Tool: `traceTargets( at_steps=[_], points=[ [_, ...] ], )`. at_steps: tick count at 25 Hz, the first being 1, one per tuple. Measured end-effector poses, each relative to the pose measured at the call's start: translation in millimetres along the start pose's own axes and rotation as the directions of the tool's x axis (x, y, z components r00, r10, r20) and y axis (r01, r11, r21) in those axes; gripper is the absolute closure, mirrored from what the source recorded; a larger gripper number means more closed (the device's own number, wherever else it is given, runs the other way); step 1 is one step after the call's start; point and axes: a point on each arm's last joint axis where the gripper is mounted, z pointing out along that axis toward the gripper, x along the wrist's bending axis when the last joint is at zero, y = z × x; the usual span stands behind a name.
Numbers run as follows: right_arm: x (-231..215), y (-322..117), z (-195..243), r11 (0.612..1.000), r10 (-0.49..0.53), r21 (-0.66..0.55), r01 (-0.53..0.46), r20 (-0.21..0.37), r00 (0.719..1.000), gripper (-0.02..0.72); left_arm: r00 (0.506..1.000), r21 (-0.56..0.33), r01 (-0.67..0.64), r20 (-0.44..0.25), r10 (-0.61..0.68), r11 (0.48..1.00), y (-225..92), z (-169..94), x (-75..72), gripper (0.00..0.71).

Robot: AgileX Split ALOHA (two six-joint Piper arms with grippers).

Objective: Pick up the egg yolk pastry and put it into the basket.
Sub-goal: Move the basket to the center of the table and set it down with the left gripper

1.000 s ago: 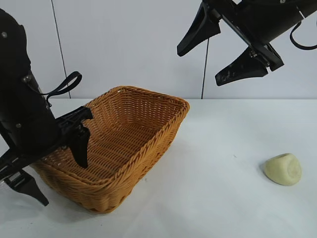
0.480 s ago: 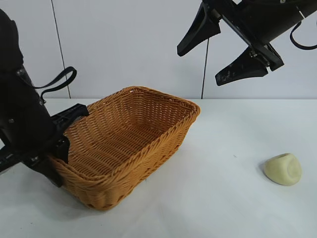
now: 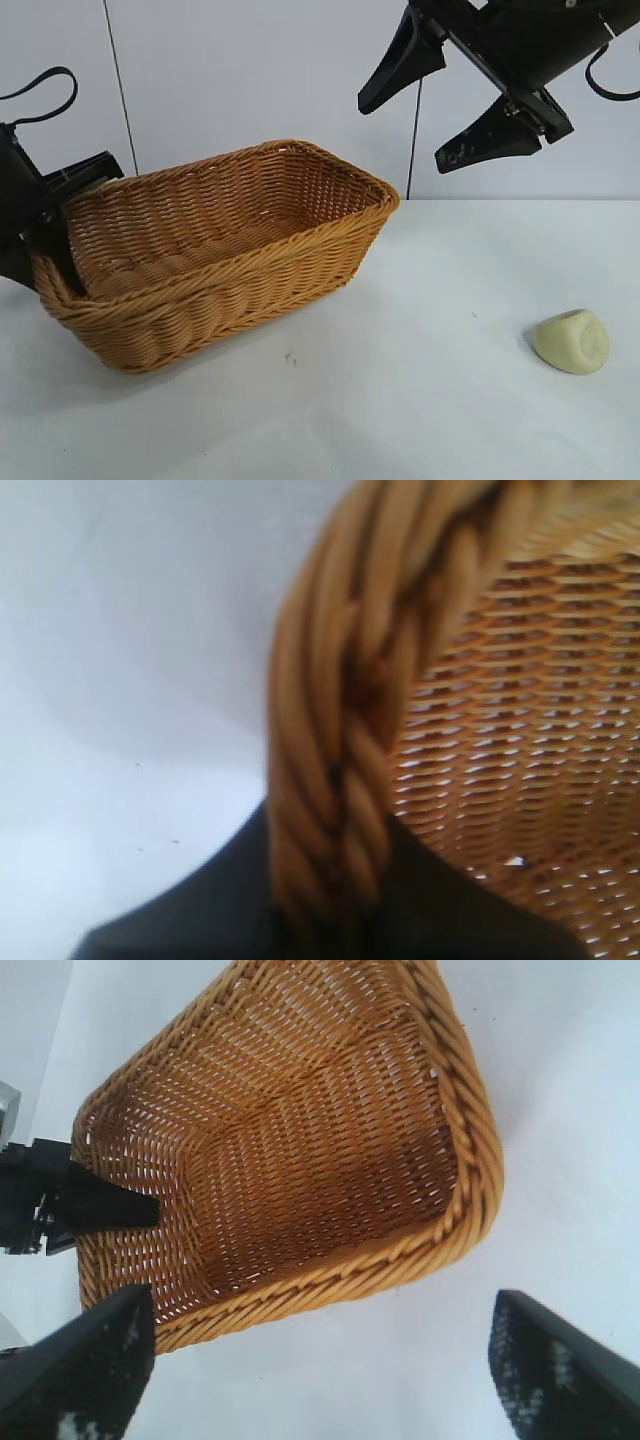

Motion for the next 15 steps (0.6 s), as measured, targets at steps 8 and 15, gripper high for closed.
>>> traceTargets(
  at_steps=[8, 15],
  points=[
    [0, -1, 0, 1.000, 0.000, 0.006, 0.000, -0.003, 1.000, 0.080, 0.982, 0.089, -0.187, -0.011, 0.189, 0.978, -3, 21, -35.0, 0.573],
    [0, -1, 0, 1.000, 0.000, 0.010, 0.000, -0.004, 1.000, 0.080, 0.973, 0.074, -0.231, 0.003, 0.231, 0.970, -7, 36, -48.4, 0.573]
  ],
)
